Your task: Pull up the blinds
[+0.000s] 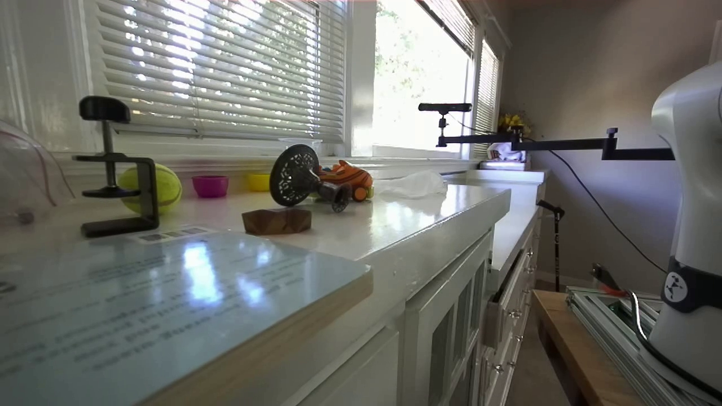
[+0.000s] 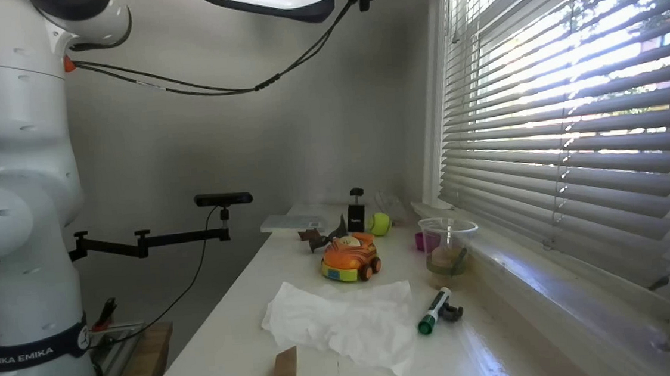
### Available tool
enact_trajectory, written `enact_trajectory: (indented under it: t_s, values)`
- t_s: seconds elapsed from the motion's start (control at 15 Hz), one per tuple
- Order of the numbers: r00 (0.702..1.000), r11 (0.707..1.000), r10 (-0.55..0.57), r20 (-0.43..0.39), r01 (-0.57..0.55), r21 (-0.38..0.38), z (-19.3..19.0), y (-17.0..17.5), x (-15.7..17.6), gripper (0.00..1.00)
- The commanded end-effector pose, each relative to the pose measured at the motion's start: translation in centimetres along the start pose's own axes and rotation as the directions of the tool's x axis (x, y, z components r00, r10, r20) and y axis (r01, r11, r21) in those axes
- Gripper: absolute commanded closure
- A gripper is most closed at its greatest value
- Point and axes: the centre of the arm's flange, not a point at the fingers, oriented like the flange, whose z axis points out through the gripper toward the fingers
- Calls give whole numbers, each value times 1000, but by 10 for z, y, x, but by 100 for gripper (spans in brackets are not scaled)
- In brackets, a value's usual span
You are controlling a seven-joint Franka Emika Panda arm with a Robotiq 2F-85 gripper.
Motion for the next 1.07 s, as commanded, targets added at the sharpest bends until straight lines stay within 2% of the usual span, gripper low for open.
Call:
enact_trajectory:
  t_s: [0.0,0.4,1.0]
  values:
    - [1000,999,-5,19,4,40,21,-1,-8,0]
    - [999,996,-18,37,15,91,45,-12,-25,0]
    - [998,990,-37,50,30,136,56,-22,-30,0]
